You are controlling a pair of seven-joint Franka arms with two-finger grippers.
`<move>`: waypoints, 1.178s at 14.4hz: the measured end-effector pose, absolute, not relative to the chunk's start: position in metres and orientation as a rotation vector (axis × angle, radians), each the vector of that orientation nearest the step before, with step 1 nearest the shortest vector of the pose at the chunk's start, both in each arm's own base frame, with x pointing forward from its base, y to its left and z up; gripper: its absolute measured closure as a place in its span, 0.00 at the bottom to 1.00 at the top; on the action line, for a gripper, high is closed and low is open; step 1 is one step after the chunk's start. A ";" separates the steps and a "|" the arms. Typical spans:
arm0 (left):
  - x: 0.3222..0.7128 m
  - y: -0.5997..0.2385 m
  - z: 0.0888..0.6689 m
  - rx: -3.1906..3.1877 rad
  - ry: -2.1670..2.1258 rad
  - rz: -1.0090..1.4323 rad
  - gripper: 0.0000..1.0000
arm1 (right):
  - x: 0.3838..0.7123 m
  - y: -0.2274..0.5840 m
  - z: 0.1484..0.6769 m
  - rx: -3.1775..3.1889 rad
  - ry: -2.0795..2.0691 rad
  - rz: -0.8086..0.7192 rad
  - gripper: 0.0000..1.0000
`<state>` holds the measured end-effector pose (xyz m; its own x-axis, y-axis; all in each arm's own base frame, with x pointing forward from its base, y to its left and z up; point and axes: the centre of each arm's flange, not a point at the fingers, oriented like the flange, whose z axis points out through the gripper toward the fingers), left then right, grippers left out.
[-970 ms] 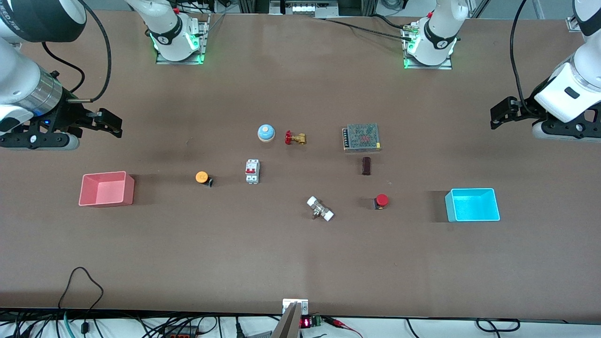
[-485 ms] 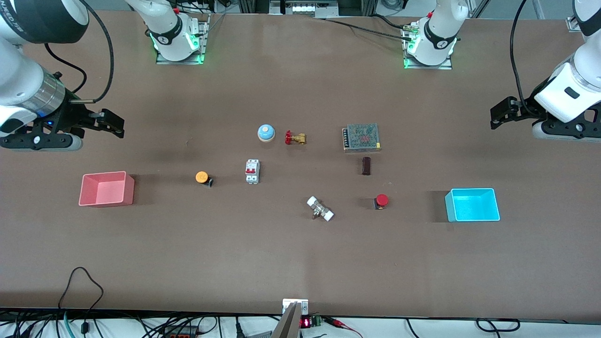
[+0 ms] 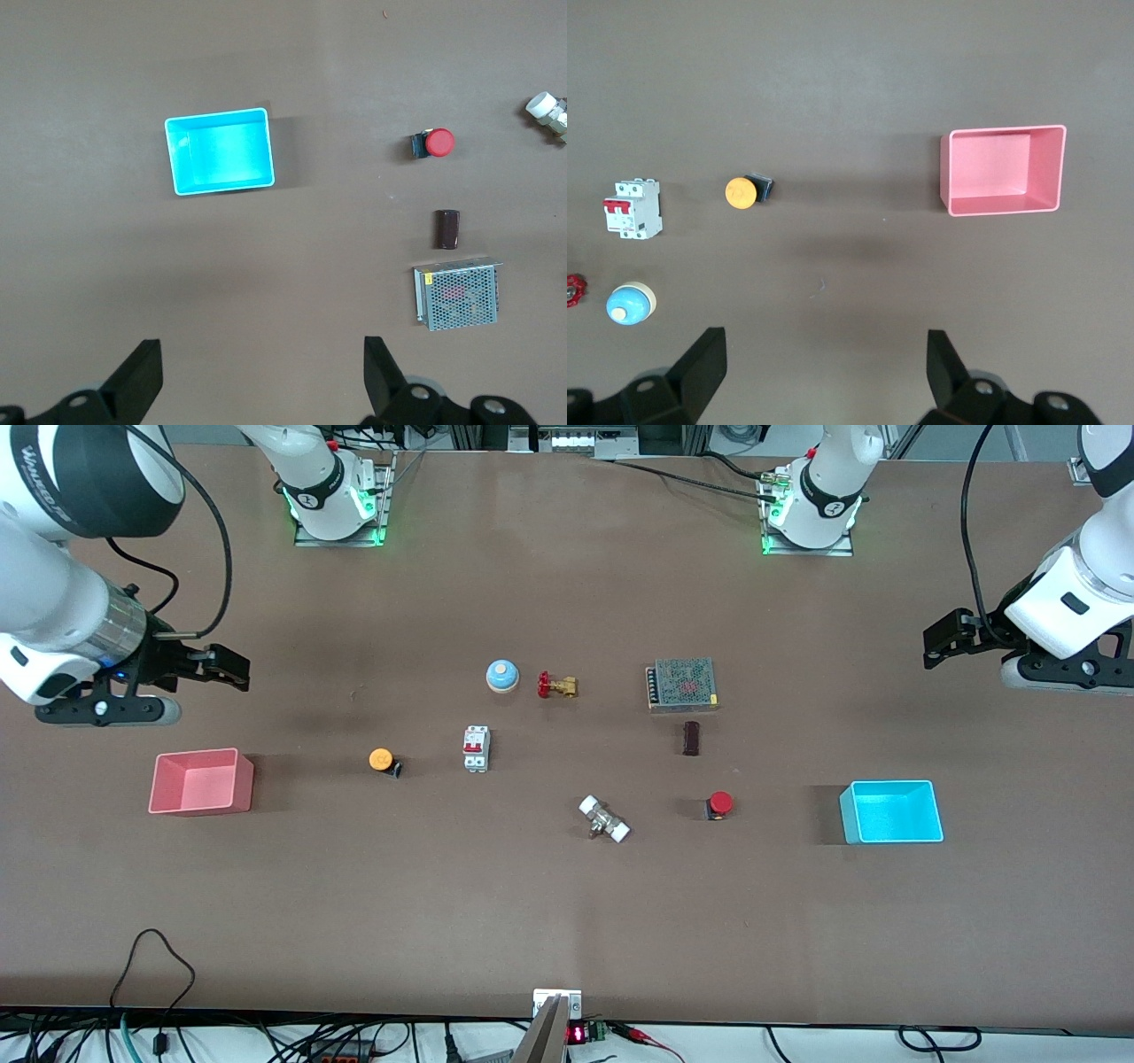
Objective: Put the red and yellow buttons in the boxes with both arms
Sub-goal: 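Reach the right gripper to the yellow button while the left gripper reaches the red button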
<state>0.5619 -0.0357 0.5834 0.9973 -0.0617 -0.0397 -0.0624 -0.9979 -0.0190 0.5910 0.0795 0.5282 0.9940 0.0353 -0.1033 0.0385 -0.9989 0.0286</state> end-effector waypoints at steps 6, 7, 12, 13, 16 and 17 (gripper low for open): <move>0.561 -0.038 0.575 -3.117 0.102 0.117 0.00 | 0.584 0.116 0.459 3.120 0.110 -0.051 0.00; 0.562 -0.040 0.570 -3.115 0.109 0.140 0.00 | 0.580 0.123 0.443 3.125 0.092 -0.021 0.00; 0.572 -0.047 0.542 -3.109 0.129 0.233 0.00 | 0.557 0.148 0.365 3.160 -0.042 0.121 0.00; 0.575 -0.048 0.540 -3.110 0.130 0.234 0.00 | 0.555 0.150 0.354 3.165 -0.061 0.129 0.00; 0.596 -0.057 0.545 -3.117 0.150 0.196 0.00 | 0.559 0.162 0.328 3.185 -0.119 0.144 0.00; 0.604 -0.062 0.543 -3.119 0.163 0.194 0.00 | 0.561 0.166 0.319 3.192 -0.141 0.144 0.00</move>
